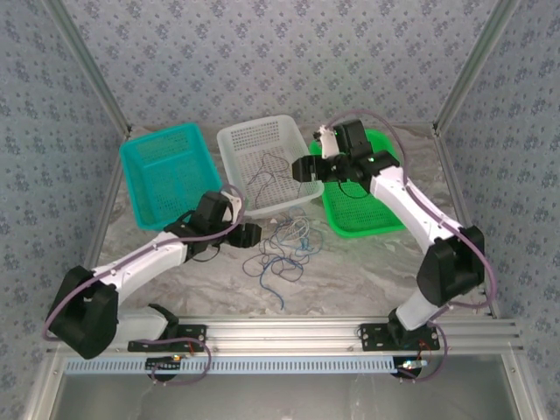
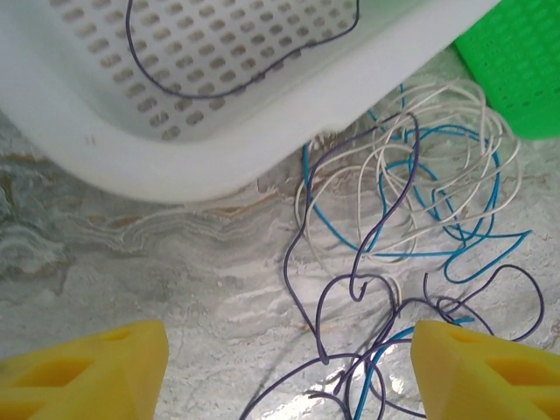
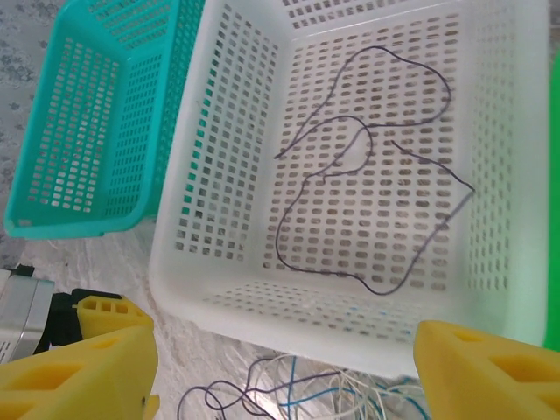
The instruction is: Untangle the cables
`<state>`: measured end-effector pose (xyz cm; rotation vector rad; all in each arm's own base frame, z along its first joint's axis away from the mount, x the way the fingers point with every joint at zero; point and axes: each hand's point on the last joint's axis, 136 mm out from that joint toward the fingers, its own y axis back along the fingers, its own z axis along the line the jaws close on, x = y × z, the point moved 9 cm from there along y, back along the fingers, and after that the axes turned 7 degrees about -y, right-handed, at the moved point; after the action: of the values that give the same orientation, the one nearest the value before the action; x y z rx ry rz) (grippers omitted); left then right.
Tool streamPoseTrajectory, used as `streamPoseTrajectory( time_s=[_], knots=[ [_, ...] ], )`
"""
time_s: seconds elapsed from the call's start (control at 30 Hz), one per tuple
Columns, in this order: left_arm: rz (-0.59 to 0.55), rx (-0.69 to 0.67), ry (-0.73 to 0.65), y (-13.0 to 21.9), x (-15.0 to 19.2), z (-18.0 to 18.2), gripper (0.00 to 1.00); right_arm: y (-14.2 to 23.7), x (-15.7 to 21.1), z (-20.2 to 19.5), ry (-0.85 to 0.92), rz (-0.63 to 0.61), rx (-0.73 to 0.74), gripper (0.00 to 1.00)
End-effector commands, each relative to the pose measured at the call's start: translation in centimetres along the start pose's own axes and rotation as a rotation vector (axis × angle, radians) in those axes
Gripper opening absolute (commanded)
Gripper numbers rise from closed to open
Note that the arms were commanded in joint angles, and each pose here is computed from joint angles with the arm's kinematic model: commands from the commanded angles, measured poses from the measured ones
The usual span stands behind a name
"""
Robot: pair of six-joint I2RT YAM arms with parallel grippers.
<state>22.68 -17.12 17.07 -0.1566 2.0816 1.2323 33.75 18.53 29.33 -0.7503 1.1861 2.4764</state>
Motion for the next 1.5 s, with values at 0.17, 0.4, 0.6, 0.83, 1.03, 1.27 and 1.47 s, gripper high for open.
streamPoseTrajectory(
  time_s=[0.17,0.4,0.6,0.83,1.03,1.27,1.47],
  knots=[
    [0.061,0.109,-0.005,-2.9,0.1,-1.3,0.65,1.2,0.9,-0.6,-0.032,-0.095,0.037,0.79],
    [0.125,0.103,0.005,-4.9,0.8,-1.2,0.58,1.8,1.0,-0.7,-0.032,-0.113,0.056,0.80],
    [0.118,0.127,0.011,-5.7,0.5,-1.5,0.32,2.1,1.2,-0.8,-0.035,-0.110,0.071,0.81],
    [0.082,0.076,-0.032,-3.7,-0.7,-1.7,0.04,2.5,1.8,-0.9,-0.023,-0.122,0.090,0.80],
    [-0.068,0.074,-0.132,1.8,-3.9,-3.3,0.02,1.0,4.1,1.0,0.071,-0.164,0.028,0.86],
    [-0.181,0.156,-0.183,6.2,-5.8,-5.2,0.03,-2.6,6.5,3.7,0.112,-0.147,-0.007,0.88],
    [-0.260,0.154,-0.183,8.6,-6.4,-5.6,0.03,-5.2,8.0,4.8,0.143,-0.126,-0.019,0.87]
  ],
)
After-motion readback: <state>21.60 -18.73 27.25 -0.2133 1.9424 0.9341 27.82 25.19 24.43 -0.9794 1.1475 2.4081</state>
